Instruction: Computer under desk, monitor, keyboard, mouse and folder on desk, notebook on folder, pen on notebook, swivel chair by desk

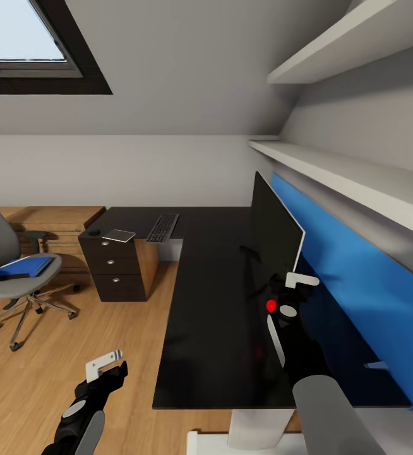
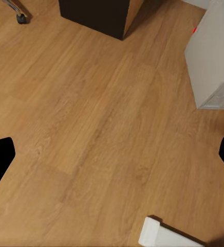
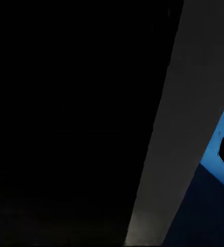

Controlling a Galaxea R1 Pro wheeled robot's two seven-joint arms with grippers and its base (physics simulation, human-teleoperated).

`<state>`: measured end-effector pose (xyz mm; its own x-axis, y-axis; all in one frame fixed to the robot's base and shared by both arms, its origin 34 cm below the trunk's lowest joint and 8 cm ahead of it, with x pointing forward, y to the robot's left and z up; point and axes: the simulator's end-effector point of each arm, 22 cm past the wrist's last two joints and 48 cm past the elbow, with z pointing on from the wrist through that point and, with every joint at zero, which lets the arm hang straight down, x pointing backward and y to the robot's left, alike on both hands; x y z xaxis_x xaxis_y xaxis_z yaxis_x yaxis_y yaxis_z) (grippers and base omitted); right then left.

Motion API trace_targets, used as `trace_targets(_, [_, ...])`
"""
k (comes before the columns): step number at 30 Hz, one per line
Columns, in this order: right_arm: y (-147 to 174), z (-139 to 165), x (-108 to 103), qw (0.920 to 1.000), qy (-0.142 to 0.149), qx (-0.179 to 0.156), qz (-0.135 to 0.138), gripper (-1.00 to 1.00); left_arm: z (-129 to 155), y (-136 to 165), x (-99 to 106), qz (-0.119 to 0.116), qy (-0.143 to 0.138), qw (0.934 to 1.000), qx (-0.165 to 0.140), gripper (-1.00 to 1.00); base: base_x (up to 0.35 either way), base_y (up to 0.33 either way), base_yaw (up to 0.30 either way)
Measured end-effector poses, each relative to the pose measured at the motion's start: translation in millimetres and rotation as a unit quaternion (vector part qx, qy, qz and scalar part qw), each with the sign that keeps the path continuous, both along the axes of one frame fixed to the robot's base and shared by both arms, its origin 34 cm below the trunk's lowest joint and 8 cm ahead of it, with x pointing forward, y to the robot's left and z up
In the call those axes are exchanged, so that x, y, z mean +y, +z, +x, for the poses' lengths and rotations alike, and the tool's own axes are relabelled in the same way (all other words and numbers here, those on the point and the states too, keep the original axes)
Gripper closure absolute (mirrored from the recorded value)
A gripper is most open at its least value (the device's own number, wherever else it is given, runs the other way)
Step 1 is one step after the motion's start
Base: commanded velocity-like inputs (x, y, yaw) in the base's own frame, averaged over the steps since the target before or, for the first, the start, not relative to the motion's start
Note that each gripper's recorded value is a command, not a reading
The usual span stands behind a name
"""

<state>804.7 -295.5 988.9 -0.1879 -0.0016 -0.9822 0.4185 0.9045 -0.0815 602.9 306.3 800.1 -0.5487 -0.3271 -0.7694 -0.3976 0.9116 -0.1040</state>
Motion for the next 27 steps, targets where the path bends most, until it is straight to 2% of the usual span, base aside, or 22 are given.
trace_targets(17, [0.1,0.0,0.1,1.0,0.0,0.0,-0.001,-1.0,0.2,0.6,2.1,0.0,0.003,1.0,-0.002,-1.0,0.0,-0.07,0.0])
trace_targets(27, [-0.1,-0.2,-0.4,1.0,-0.001,0.0,0.0,-1.0,0.2,0.6,2.4,0.0,0.003,1.0,-0.002,-1.0,0.0,-0.009,0.0])
